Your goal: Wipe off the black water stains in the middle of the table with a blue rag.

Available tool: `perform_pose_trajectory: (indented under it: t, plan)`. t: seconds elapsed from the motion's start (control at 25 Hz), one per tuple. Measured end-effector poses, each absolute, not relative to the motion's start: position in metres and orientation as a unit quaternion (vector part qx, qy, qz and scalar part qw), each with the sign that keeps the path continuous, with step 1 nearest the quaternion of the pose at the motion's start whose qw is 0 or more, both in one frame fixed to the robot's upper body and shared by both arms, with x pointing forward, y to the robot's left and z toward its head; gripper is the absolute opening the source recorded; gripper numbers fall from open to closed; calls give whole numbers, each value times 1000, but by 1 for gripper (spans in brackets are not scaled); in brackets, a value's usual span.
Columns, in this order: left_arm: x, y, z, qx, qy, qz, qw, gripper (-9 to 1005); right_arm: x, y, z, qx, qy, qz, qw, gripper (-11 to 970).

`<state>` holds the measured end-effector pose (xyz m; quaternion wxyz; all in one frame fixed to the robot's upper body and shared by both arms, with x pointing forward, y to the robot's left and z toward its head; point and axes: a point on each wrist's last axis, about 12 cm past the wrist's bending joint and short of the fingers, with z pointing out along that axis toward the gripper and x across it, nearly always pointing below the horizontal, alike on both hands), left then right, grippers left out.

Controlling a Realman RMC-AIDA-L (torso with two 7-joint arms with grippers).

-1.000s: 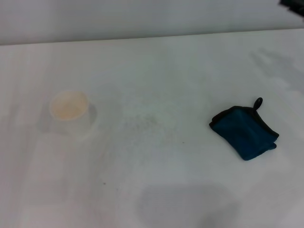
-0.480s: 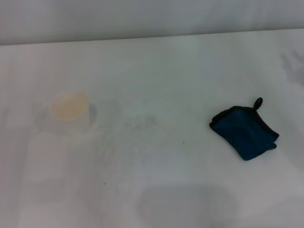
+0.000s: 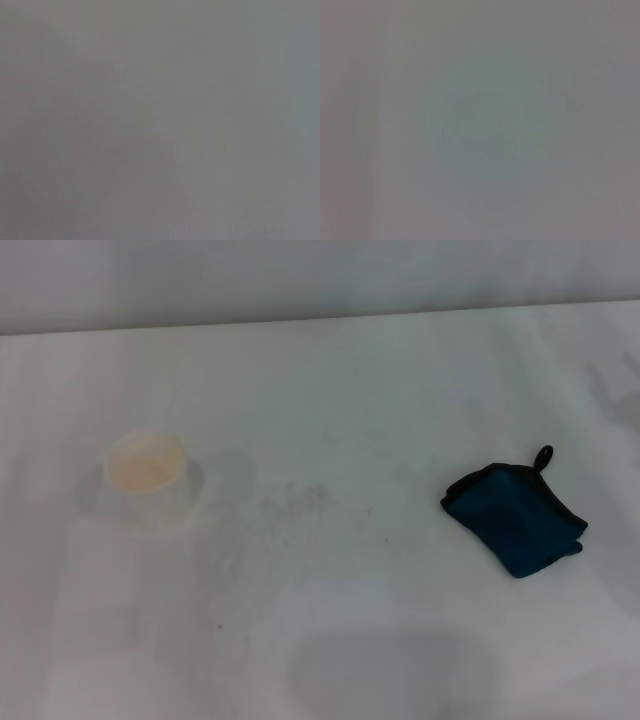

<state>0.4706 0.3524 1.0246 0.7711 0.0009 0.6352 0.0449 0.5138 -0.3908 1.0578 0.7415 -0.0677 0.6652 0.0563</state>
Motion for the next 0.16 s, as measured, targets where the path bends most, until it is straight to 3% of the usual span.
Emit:
perform_pose_trajectory:
  t: [0.16]
  plan:
    - [472, 352, 1025, 0, 634, 47, 772, 882, 517, -388, 1058, -83, 662, 42, 744, 443]
